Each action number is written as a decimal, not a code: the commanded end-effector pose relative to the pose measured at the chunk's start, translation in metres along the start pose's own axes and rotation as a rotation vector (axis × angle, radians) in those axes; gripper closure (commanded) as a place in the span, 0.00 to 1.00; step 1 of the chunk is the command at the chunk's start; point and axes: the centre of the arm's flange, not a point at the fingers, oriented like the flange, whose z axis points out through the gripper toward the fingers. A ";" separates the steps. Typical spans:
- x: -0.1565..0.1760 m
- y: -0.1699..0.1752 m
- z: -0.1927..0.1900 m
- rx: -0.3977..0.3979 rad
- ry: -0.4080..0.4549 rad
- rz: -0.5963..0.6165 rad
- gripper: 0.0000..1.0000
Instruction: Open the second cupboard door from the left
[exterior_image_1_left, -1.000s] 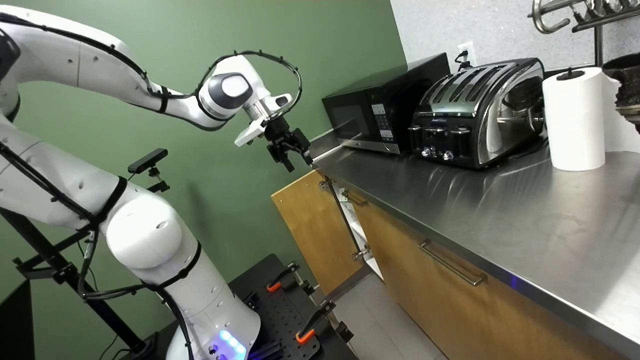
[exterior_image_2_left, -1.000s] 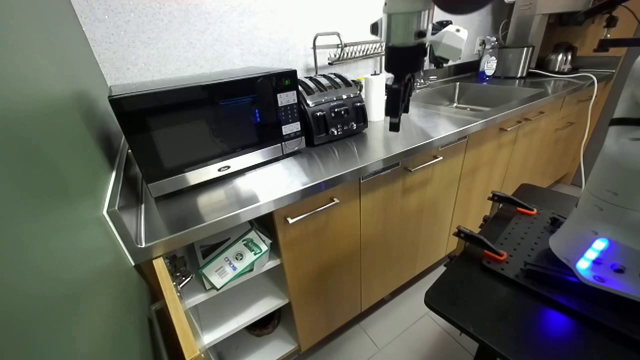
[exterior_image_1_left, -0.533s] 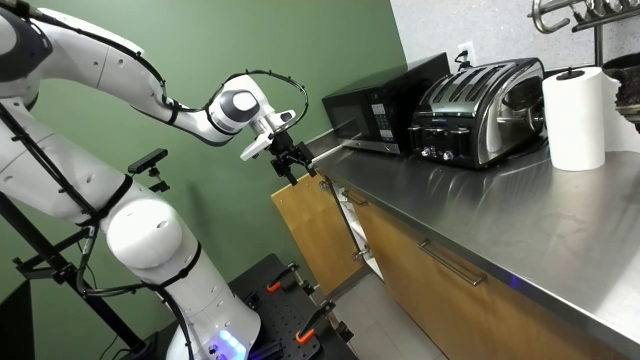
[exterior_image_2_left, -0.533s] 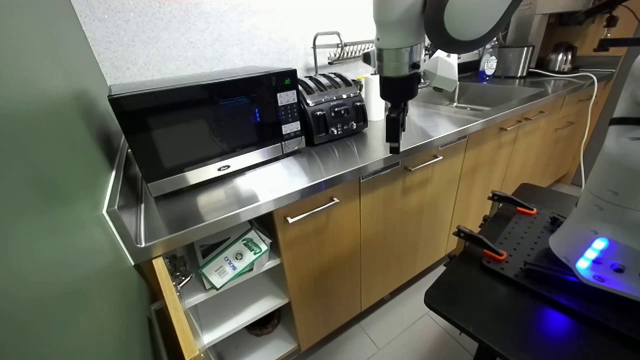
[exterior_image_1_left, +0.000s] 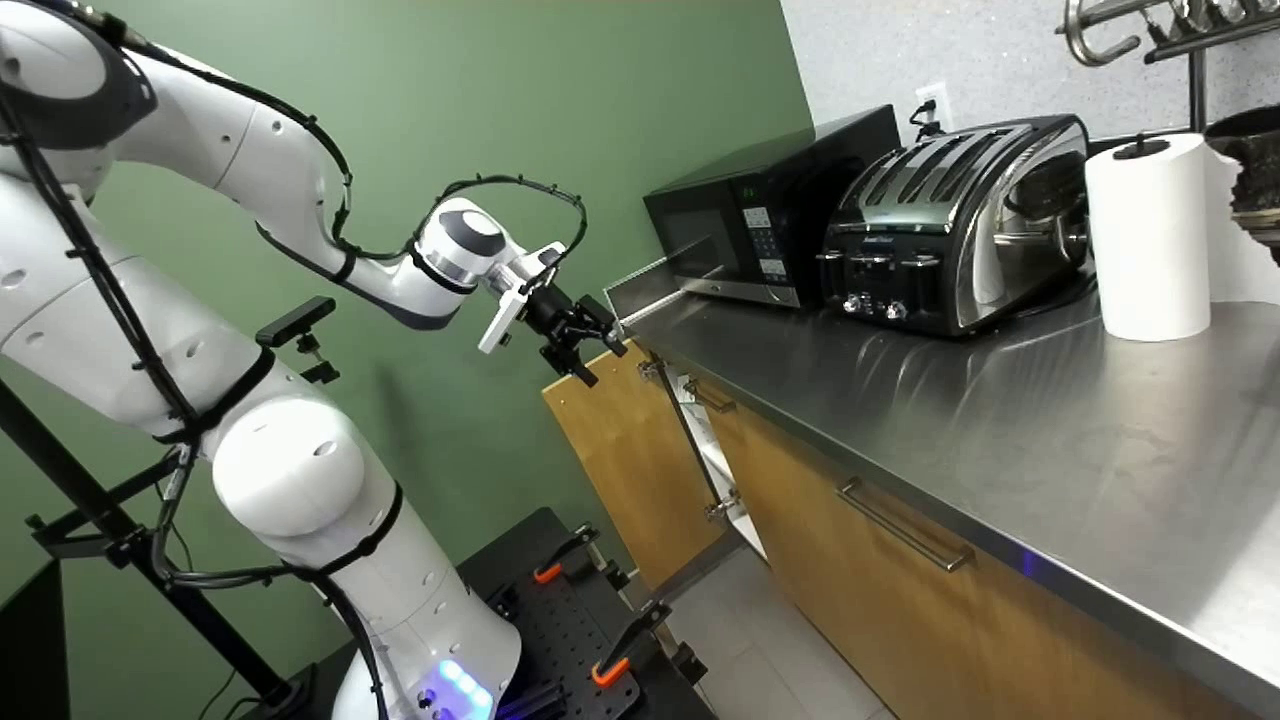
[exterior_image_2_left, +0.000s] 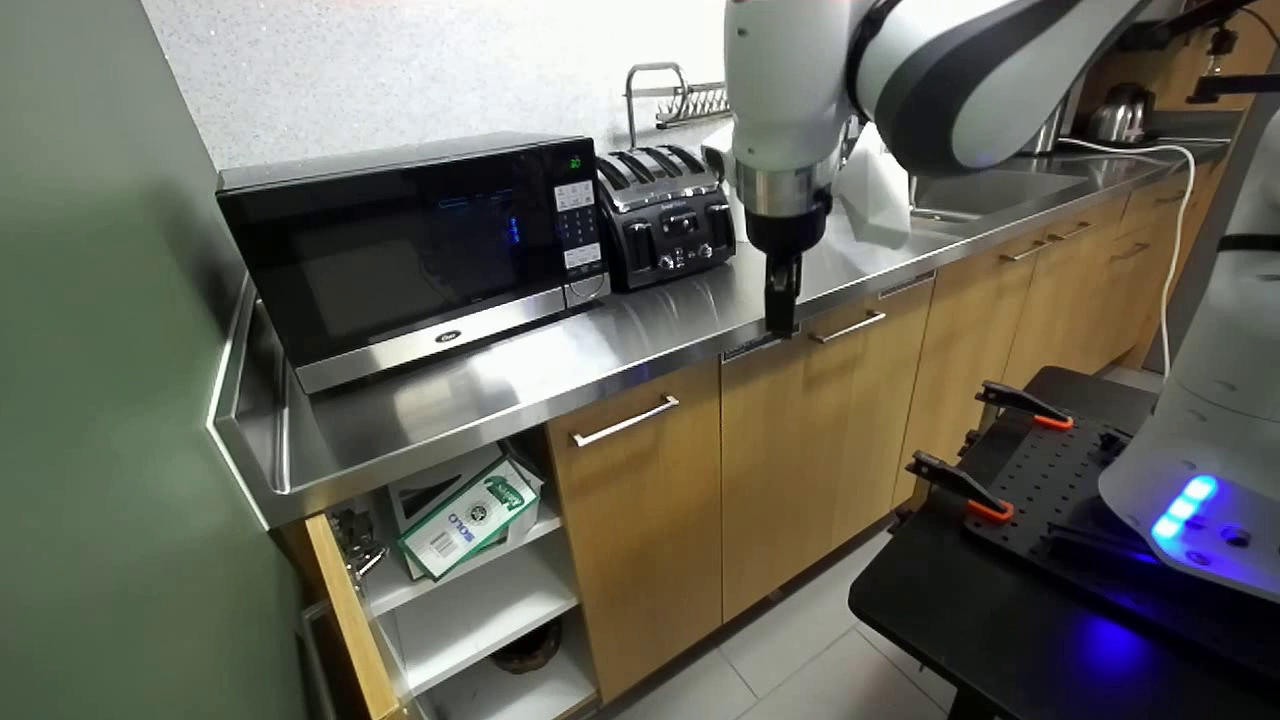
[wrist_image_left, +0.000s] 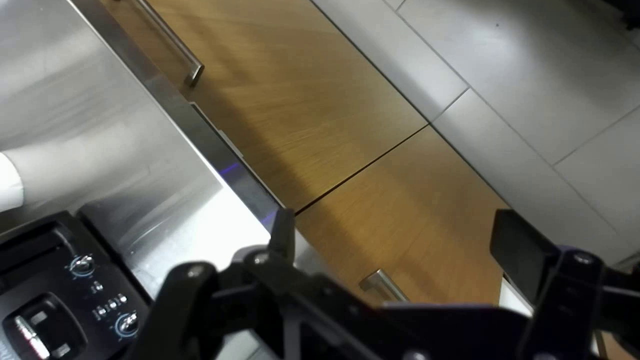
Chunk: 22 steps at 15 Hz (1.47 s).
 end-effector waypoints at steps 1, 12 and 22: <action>0.028 -0.049 0.024 -0.119 -0.005 0.011 0.00; 0.021 -0.068 0.041 -0.433 -0.004 0.012 0.00; 0.039 -0.154 0.116 -0.641 0.167 -0.518 0.00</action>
